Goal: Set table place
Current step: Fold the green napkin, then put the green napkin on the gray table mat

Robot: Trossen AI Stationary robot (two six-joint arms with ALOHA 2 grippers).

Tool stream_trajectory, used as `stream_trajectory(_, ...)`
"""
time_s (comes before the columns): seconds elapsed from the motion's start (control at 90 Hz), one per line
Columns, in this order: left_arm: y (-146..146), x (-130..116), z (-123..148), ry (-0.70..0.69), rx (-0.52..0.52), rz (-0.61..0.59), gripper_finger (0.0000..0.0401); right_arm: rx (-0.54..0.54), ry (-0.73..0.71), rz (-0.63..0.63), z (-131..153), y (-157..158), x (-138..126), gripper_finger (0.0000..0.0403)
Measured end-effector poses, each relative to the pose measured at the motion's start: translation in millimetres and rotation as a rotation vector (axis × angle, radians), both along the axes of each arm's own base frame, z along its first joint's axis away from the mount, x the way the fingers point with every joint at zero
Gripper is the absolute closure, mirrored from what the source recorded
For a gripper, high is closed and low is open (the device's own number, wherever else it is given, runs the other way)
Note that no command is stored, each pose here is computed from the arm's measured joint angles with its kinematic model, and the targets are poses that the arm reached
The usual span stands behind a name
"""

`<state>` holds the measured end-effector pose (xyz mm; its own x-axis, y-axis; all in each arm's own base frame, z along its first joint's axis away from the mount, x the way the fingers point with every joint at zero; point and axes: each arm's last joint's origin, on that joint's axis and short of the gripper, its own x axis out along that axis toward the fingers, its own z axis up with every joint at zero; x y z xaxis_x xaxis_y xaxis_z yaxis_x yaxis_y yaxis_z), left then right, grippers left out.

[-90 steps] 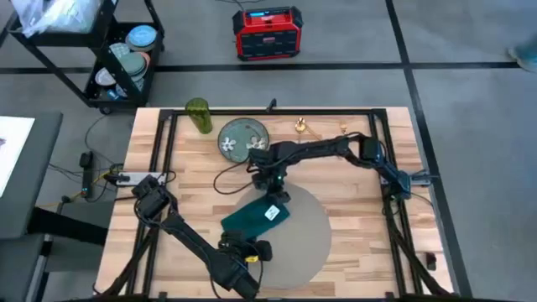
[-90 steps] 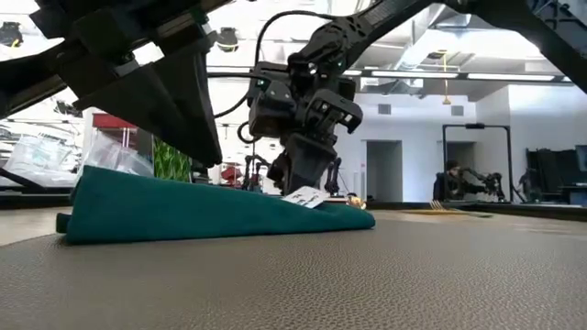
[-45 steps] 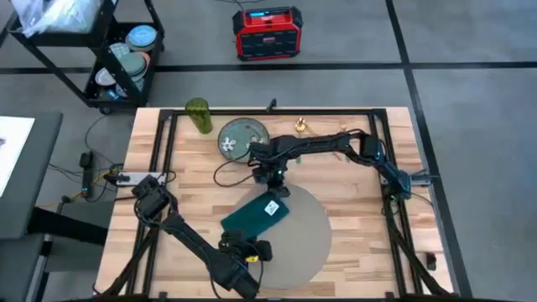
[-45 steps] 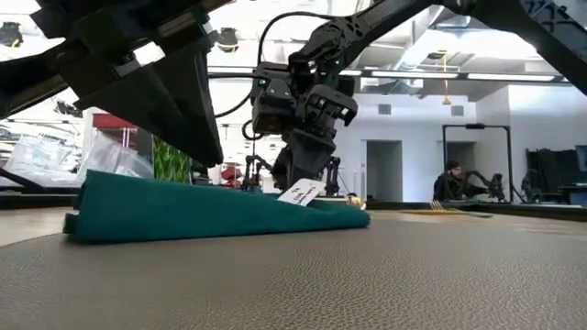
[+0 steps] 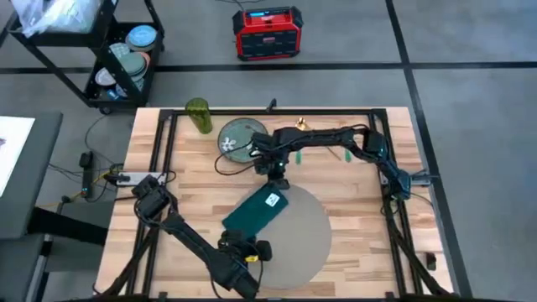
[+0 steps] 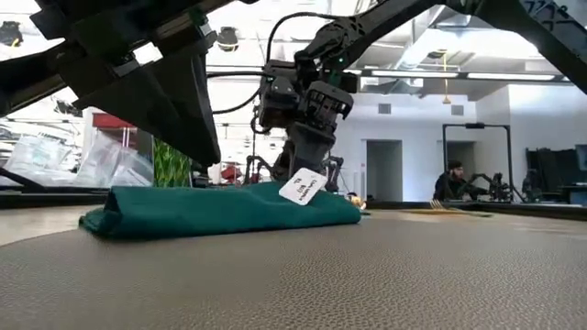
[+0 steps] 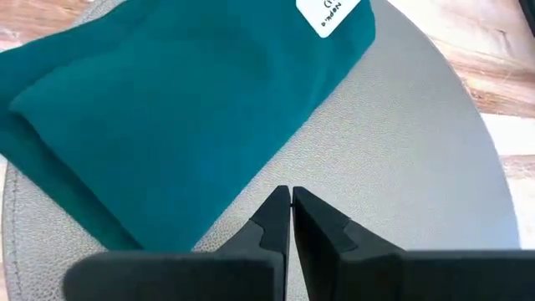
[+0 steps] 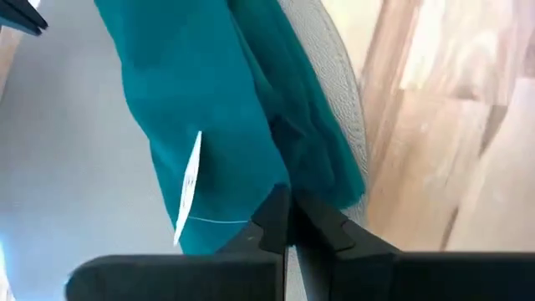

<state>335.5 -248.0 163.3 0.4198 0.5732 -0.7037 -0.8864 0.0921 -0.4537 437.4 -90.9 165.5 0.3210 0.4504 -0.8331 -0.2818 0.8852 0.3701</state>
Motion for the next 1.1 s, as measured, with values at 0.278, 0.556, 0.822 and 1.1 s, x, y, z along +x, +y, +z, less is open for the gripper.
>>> stream_trajectory(0.278,-1,1,0,-0.016,-0.014,0.001,0.0401,-0.049,-0.006,-0.055,0,-12,0,0.0378)
stream_trajectory(0.556,-3,3,0,-0.044,-0.039,0.010,0.0401,-0.098,-0.009,-0.190,0,-43,-4,0.0315)
stream_trajectory(0.822,8,18,10,-0.208,-0.026,0.070,0.0401,0.195,0.139,-0.151,-1,-48,-29,0.0311)
stream_trajectory(1.1,93,15,66,-0.008,0.155,0.183,0.0401,0.208,0.176,-0.139,-6,-38,-36,0.0310)
